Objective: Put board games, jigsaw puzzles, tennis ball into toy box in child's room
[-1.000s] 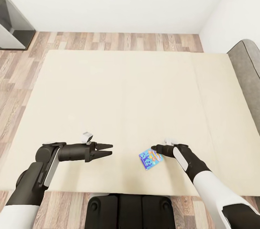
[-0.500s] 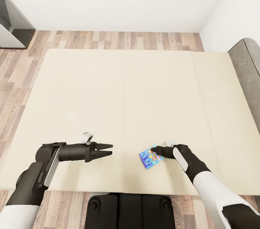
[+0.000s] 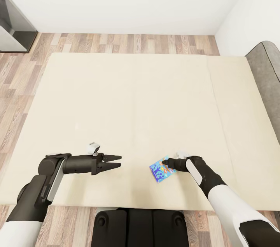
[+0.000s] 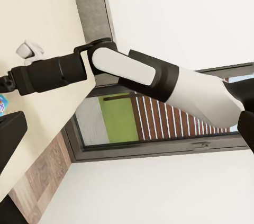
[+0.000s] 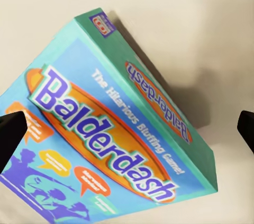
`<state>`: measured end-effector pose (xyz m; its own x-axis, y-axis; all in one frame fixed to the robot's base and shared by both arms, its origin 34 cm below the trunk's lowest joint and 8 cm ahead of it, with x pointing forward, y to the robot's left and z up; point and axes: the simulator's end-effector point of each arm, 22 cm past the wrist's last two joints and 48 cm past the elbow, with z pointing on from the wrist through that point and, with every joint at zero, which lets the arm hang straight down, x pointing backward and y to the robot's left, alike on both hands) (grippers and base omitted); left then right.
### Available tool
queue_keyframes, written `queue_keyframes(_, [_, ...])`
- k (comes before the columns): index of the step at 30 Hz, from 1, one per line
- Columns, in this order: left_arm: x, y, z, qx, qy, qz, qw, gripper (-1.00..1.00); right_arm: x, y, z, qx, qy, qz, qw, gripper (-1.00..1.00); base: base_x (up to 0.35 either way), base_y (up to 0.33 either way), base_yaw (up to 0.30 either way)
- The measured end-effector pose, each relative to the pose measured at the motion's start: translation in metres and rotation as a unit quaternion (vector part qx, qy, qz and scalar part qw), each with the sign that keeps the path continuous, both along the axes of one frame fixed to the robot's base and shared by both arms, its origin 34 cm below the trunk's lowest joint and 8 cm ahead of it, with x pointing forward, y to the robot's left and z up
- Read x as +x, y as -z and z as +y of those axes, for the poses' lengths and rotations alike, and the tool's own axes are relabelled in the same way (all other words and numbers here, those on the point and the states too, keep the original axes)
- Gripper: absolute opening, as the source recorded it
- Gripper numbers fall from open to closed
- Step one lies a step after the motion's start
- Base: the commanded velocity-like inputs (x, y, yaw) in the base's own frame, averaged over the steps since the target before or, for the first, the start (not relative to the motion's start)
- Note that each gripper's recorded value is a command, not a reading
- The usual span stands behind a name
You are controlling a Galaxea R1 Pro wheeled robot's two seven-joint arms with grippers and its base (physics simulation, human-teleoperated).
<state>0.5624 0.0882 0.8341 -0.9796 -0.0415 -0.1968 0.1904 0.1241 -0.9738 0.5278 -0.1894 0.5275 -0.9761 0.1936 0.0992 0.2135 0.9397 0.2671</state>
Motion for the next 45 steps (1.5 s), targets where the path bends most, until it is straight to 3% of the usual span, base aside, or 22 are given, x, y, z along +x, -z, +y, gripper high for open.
queue_keyframes(7, [0.0,0.0,0.0,0.0,0.0,0.0,1.0,1.0,-0.008,0.0,0.01,0.002,-0.037,0.002,0.9993,1.0,0.0,0.0,0.0])
queue_keyframes(11, [0.0,0.0,0.0,0.0,0.0,0.0,1.0,1.0,-0.01,0.0,0.013,0.003,-0.045,0.003,0.999,1.0,0.0,0.0,0.0])
queue_keyframes(23, [0.0,0.0,0.0,0.0,0.0,0.0,1.0,1.0,-0.019,0.002,0.013,0.003,-0.05,0.014,0.9987,1.0,0.0,0.0,0.0])
queue_keyframes(31, [0.0,0.0,0.0,0.0,0.0,0.0,1.0,1.0,-0.034,0.0,0.017,0.008,-0.057,0.045,0.9974,1.0,0.0,0.0,0.0])
queue_keyframes(45, [0.0,0.0,0.0,0.0,0.0,0.0,1.0,1.0,-0.035,-0.001,0.022,0.012,-0.058,0.048,0.9971,1.0,0.0,0.0,0.0])
